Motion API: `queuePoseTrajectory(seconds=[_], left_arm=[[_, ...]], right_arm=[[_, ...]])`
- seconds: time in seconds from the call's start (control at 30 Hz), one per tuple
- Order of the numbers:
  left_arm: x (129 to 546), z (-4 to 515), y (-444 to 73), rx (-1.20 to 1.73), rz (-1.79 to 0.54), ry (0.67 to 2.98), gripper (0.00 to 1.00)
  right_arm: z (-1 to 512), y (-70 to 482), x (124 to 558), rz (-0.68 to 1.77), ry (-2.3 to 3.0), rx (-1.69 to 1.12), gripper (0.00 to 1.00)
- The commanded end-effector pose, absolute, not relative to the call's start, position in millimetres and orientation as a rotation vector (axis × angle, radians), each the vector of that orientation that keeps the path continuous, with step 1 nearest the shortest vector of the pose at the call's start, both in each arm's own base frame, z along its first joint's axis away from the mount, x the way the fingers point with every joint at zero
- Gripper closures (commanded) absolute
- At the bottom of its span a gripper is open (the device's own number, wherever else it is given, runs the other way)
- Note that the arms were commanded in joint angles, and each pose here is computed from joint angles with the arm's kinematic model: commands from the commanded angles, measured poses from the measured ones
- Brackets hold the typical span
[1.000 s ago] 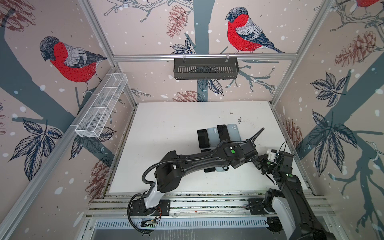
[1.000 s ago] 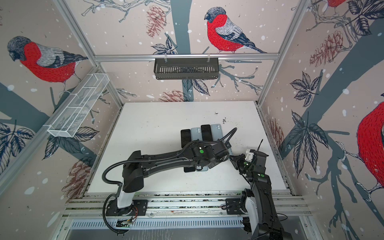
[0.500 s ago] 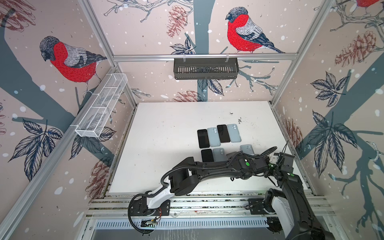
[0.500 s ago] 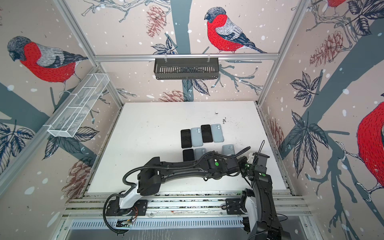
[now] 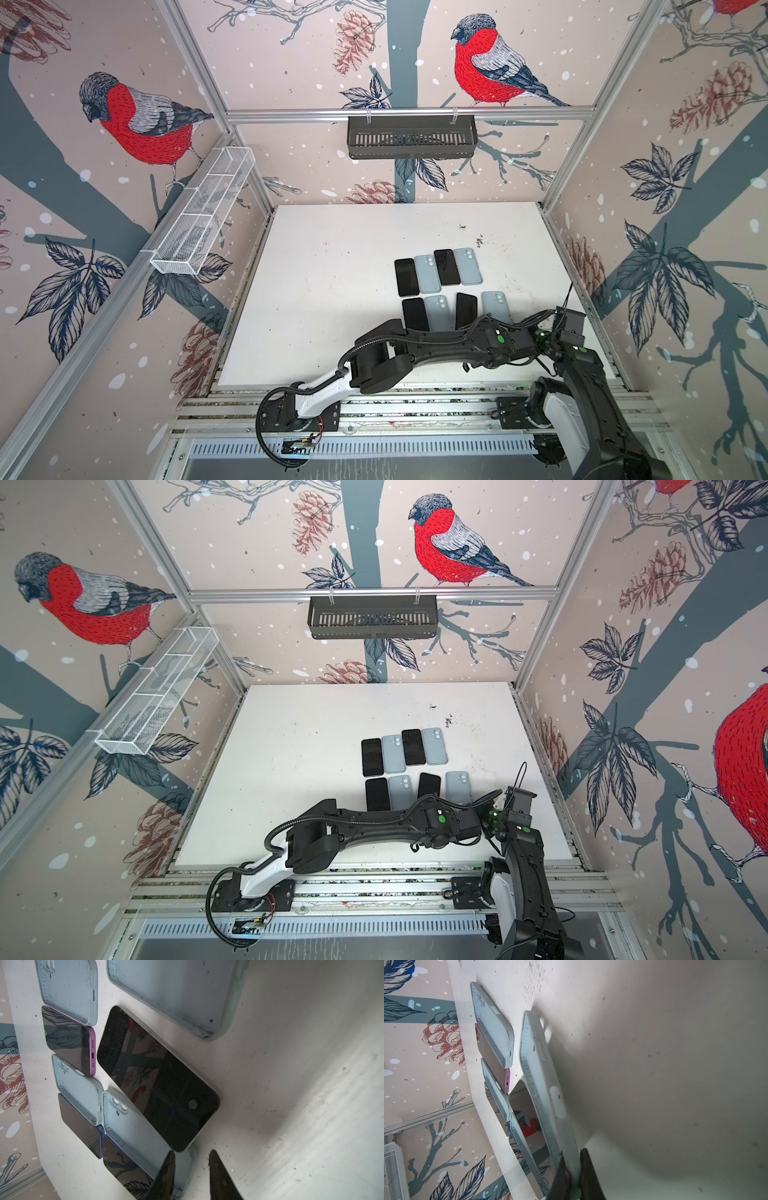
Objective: Take the phone out of the phone case
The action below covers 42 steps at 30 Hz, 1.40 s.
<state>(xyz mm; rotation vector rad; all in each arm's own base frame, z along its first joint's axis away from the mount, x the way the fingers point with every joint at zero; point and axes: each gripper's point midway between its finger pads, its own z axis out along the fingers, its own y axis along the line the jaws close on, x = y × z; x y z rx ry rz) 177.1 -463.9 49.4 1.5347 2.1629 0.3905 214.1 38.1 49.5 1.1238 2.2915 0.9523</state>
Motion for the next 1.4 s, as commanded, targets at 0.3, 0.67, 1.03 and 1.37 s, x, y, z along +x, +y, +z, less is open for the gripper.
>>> queuePoseTrajectory(seconds=[0.3,0.67,1.03,1.37], left_arm=[[215,104,-446,1.078,0.035,2.383,0.36],[222,88,-387,0.802,-0.241,2.607,0.65],[225,54,-409,0.849,-0.304,2.660,0.71],[230,38,-422,0.891,-0.268,2.685,0.75]], right_arm=[[40,49,193,0.937,2.430,1.012,1.00],[25,59,198,0.995,2.381,0.998,1.00],[30,53,217,0.935,2.377,0.926,1.00],[31,53,223,0.932,2.414,0.885,1.00]])
